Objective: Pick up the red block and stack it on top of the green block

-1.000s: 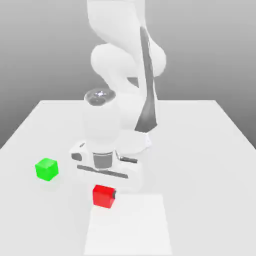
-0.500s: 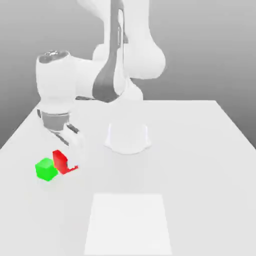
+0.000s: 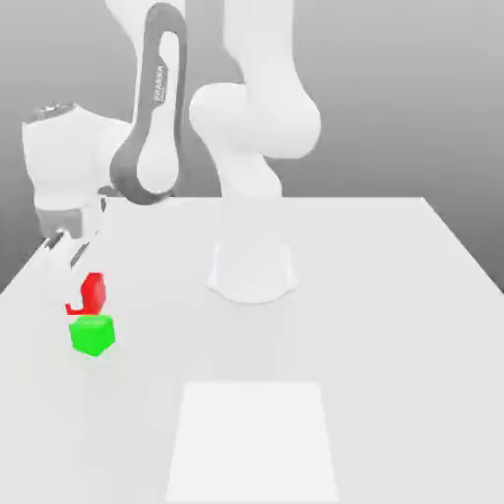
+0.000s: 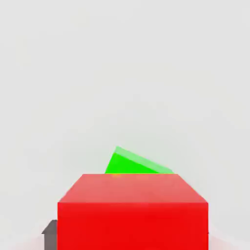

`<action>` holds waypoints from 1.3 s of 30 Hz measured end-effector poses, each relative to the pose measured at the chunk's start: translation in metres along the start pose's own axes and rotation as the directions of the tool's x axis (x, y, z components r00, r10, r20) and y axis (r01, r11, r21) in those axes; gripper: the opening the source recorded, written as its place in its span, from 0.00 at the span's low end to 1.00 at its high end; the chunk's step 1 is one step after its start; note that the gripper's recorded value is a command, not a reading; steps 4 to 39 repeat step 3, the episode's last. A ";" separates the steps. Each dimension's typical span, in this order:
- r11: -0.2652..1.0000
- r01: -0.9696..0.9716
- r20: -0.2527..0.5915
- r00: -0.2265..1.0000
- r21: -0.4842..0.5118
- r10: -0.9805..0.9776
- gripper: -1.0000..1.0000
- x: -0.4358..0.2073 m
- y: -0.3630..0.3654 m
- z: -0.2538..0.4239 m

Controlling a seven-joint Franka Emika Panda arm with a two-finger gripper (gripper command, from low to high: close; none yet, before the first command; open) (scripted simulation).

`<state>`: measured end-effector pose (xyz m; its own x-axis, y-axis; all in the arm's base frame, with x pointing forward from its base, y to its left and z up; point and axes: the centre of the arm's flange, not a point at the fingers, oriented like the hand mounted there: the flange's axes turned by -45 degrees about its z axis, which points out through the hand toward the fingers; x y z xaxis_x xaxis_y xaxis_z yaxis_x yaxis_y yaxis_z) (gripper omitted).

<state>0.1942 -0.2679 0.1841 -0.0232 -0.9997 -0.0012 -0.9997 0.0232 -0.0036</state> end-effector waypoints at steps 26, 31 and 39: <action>1.000 0.012 0.000 1.000 0.000 -0.012 1.00 -0.002 -0.003 0.000; 1.000 0.012 0.000 1.000 0.000 -0.012 1.00 -0.002 -0.003 0.000; 1.000 0.012 0.000 1.000 0.000 -0.012 1.00 -0.002 -0.003 0.000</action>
